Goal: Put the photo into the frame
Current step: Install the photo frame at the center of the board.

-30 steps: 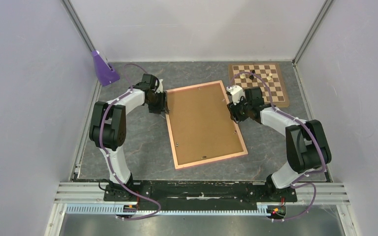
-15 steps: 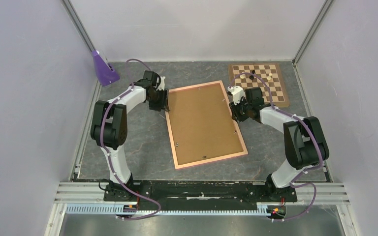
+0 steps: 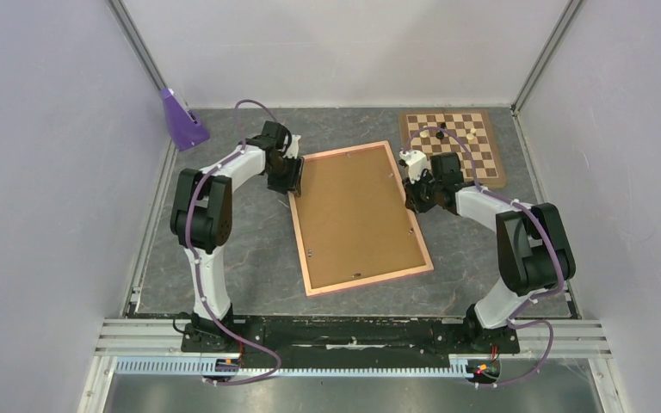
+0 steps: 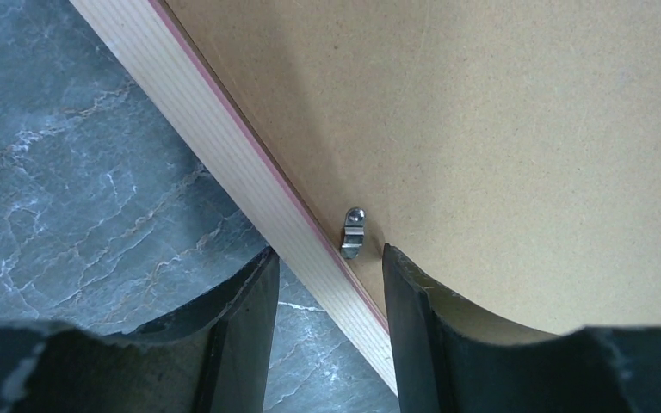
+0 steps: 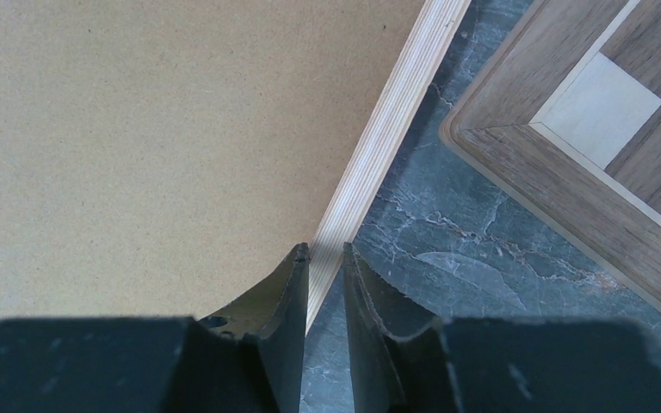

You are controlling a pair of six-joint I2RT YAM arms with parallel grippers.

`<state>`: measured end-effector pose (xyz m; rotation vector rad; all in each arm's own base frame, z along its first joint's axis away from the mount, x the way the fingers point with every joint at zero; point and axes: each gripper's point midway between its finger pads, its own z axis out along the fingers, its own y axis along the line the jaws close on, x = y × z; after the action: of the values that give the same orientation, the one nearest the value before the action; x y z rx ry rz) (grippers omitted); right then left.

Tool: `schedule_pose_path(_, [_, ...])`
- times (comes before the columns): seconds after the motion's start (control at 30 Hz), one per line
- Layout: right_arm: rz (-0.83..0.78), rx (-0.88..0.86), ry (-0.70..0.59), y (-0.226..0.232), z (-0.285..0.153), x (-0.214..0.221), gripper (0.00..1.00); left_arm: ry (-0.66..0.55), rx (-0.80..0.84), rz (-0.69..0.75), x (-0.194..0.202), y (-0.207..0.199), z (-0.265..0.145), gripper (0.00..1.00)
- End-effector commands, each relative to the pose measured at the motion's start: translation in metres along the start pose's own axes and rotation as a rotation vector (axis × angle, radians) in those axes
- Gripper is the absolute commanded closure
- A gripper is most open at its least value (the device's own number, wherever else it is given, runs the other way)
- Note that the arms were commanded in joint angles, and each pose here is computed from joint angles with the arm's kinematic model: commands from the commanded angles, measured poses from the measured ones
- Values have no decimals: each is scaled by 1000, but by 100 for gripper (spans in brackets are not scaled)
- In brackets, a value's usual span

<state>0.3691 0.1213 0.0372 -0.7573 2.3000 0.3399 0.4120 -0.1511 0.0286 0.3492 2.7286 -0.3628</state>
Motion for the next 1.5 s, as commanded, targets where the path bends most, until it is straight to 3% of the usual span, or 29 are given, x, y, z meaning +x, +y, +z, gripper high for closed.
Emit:
schedule_pose_path(0.0, [0, 13, -12, -7, 3, -2, 77, -16, -28, 54, -13, 3, 0, 47])
schedule_pose_path(0.47, [-1, 7, -20, -11, 2, -3, 77, 13, -62, 90, -11, 8, 4, 62])
schedule_pose_path(0.8, [-5, 5, -18, -11, 3, -2, 78, 9, -49, 106, -13, 3, 5, 86])
schedule_pose_path(0.9, [-6, 3, -15, -11, 3, 0, 78, 4, -47, 111, -15, 3, 5, 97])
schedule_pose_path(1.17, [-25, 10, -7, -14, 3, 3, 80, -42, -80, 159, -26, 5, 3, 96])
schedule_pose_path(1.33, [-34, 1, -3, -13, 5, 4, 81, -57, -97, 174, -30, 5, 1, 63])
schedule_pose_path(1.47, [-33, -9, 3, -11, 7, 6, 81, -54, -86, 153, -31, 3, 3, 53])
